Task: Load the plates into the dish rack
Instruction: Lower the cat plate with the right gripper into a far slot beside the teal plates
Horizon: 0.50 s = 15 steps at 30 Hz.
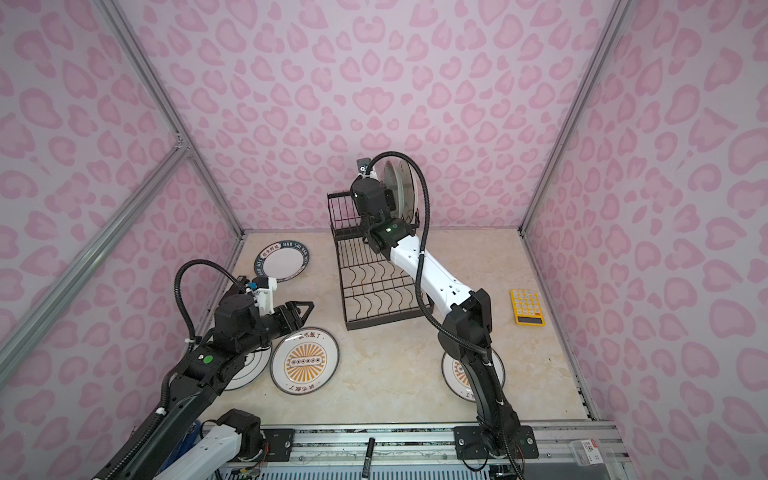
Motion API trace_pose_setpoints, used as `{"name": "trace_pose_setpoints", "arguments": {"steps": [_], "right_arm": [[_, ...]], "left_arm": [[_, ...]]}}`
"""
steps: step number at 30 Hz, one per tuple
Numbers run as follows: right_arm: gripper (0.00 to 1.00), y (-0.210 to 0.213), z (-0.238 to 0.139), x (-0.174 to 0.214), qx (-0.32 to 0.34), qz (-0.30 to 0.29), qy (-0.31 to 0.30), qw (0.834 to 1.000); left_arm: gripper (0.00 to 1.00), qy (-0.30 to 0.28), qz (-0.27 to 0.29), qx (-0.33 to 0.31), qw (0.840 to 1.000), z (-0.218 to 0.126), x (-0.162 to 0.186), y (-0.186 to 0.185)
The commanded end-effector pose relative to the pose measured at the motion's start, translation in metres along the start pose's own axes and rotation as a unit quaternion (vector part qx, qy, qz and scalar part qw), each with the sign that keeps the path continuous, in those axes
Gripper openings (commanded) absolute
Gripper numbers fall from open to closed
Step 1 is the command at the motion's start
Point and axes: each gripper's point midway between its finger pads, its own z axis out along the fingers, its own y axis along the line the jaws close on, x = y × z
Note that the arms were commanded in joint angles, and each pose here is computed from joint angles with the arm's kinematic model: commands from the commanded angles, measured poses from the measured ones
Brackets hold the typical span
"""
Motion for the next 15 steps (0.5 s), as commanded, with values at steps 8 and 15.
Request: {"name": "trace_pose_setpoints", "arguments": {"steps": [8, 15], "right_arm": [[0.37, -0.012, -0.006, -0.022, 0.011, 0.016, -0.025, 1.000], [0.37, -0.018, -0.009, -0.030, 0.006, 0.021, -0.030, 0.999]], "left_arm": [[0.63, -0.012, 0.006, 0.002, 1.000, -0.003, -0.006, -0.003], [0.63, -0.009, 0.007, 0.000, 1.000, -0.003, -0.005, -0.002]]}}
